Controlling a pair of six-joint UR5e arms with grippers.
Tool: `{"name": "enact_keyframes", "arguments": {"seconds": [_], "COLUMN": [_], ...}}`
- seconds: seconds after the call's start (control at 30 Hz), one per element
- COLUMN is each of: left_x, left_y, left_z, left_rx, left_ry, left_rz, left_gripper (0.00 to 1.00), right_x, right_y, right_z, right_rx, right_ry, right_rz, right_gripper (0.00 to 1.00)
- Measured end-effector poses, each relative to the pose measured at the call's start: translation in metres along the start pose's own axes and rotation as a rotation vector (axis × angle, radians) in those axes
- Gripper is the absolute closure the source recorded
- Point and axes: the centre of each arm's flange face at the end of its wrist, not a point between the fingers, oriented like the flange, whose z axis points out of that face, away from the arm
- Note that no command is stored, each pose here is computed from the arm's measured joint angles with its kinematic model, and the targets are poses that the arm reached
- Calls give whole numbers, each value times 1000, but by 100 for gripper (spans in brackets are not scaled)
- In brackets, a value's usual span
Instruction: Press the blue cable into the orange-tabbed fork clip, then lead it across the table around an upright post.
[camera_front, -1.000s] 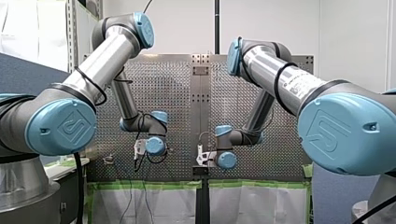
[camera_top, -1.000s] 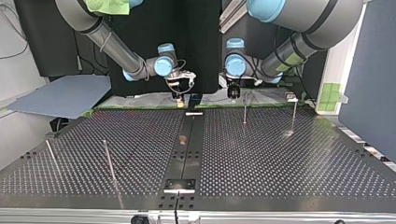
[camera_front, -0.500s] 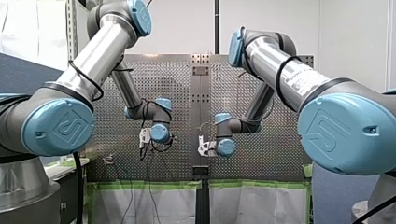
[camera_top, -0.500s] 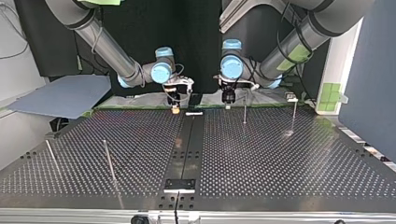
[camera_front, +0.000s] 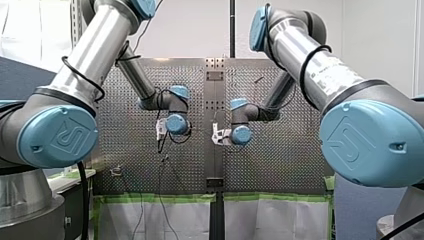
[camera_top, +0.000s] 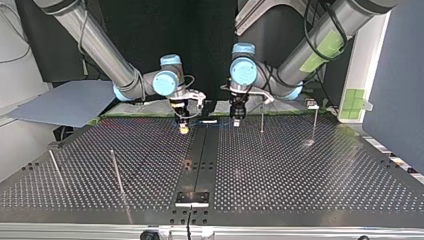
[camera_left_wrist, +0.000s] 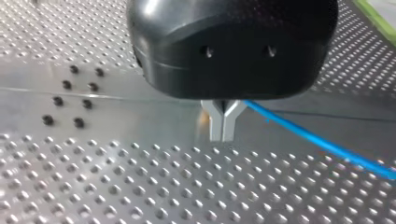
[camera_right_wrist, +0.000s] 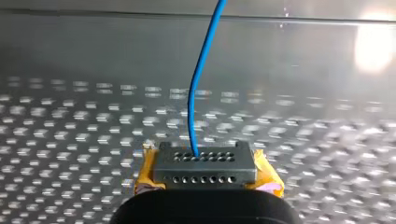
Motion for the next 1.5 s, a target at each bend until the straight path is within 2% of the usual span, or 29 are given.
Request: {"name": "enact_keyframes", "arguments": {"seconds": [0.37,0.53,0.73,1.03,1.5], "left_x": [-24,-41,-73,-106,-144], "left_y": [-25,-33,-36,-37,-37], "left_z": [1,2,3,2,0], "left_rx": [37,47,54,56,59], "left_ry": [-6,-21,-65,-92,-132], "left_rz": [5,-13,-59,-80,-109], "left_gripper": [98,98,98,98,98], "right_x": [70,101,120,150,189], "right_y": [2,4,5,9,13], "right_z": [-10,-17,-23,-30,-41], "right_rx": [1,0,-1,-4,-9], "right_ry": [80,112,127,165,219], "right_rz": [16,20,22,26,33], "right_gripper": [100,100,100,100,100]}}
